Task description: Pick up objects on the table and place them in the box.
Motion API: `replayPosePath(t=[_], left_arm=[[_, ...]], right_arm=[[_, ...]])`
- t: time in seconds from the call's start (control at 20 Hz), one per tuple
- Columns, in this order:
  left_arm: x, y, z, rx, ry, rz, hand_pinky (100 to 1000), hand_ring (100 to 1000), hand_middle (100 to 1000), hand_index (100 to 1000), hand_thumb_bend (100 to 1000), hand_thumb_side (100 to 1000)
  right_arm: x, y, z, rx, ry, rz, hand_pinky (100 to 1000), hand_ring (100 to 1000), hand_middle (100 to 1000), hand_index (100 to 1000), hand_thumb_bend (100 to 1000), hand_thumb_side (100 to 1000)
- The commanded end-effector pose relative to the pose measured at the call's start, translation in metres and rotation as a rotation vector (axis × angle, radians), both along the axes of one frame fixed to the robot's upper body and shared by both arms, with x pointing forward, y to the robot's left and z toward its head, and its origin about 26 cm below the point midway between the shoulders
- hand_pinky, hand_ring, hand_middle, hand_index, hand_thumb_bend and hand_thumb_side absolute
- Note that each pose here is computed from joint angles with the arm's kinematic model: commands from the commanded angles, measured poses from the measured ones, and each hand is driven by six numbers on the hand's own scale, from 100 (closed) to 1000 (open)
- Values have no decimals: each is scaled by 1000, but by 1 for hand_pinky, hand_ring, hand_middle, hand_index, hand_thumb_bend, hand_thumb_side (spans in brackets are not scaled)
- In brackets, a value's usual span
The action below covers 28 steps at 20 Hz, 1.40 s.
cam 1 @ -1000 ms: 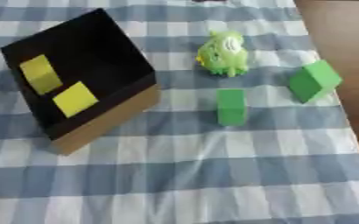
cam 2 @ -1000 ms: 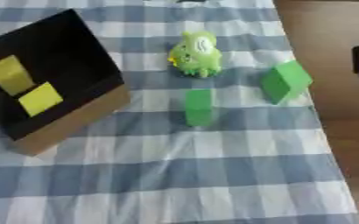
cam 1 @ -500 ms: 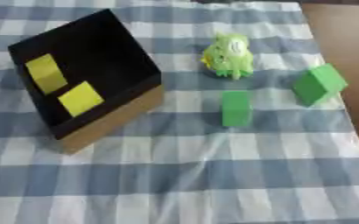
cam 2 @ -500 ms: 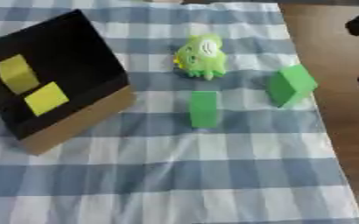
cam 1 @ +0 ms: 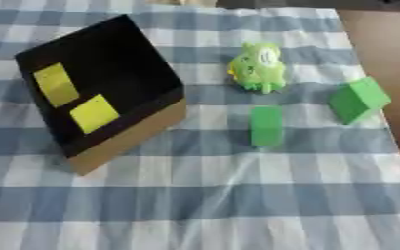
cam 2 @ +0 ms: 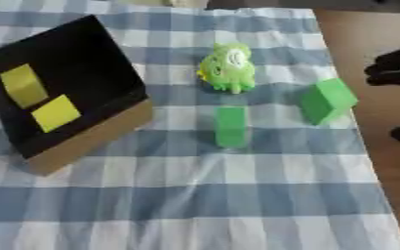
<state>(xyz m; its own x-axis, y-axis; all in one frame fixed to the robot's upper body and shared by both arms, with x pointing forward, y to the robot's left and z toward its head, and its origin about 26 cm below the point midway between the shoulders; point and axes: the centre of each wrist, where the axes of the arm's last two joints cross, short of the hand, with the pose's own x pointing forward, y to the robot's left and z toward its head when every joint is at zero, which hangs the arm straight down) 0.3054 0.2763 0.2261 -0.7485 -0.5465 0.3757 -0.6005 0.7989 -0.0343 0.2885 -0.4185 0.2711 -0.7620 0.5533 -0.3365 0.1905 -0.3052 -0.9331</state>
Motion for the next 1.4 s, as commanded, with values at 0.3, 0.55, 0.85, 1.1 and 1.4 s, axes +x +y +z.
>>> replayPosePath(t=[0.3, 0.55, 0.85, 1.1, 1.4], left_arm=[[-3, 2, 10, 33, -27, -2, 744, 912, 773, 815, 583, 640], [-3, 2, 9, 33, -23, -6, 744, 913, 773, 815, 582, 641], [-3, 1, 9, 31, -20, -14, 744, 914, 774, 815, 581, 641], [-3, 0, 9, 31, -18, -18, 744, 914, 774, 815, 581, 641], [-3, -1, 9, 30, -18, -24, 744, 914, 774, 815, 581, 640]], right_arm=[[4, -5, 9, -125, 57, -20, 934, 954, 911, 976, 389, 179], [9, -8, 14, -89, 38, -57, 942, 958, 906, 983, 431, 179], [18, -7, 18, -36, 17, -91, 942, 953, 896, 992, 395, 188], [23, -4, 25, 27, -4, -80, 943, 950, 892, 995, 335, 185], [31, -2, 29, 45, 24, -91, 943, 950, 894, 996, 289, 253]])
